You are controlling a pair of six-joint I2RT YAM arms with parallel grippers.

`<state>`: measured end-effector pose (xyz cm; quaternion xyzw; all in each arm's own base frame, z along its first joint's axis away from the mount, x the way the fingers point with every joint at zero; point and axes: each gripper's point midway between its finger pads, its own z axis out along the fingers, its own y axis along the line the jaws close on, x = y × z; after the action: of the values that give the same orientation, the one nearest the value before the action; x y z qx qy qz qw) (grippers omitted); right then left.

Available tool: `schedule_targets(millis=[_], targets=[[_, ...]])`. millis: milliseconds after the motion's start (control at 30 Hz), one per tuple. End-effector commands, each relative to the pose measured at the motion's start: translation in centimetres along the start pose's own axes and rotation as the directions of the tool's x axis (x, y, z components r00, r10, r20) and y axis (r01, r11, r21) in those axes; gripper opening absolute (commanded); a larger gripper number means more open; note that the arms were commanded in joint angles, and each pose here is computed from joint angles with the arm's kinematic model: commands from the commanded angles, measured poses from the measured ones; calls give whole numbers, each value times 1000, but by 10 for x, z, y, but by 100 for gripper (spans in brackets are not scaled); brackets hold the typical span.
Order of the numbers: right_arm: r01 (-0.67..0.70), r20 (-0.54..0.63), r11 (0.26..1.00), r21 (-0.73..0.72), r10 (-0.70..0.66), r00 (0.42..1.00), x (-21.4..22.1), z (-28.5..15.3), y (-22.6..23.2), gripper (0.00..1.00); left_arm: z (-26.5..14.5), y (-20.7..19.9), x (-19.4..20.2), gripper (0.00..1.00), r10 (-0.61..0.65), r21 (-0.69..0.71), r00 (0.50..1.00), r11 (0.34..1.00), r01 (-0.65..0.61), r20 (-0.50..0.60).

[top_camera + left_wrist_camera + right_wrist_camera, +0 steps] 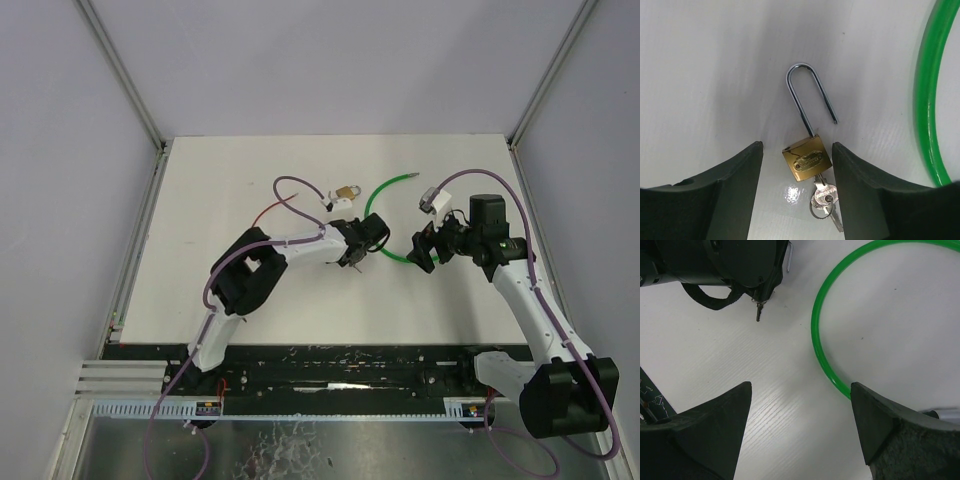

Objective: Lock with the key
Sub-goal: Pick up the lock from the center of the board.

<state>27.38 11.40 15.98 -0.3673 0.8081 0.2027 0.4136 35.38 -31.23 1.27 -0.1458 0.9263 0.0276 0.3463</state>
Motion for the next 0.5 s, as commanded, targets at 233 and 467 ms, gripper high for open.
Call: schedule_targets(millis=[233, 467], targets=[[22, 47, 1000, 19, -23, 999, -17, -3, -6, 86, 4, 8, 11, 53, 59, -98, 997, 993, -64, -59], [20, 54, 1000, 8, -20, 998, -19, -4, -4, 86, 4, 9, 15, 52, 56, -99, 996, 993, -62, -65]])
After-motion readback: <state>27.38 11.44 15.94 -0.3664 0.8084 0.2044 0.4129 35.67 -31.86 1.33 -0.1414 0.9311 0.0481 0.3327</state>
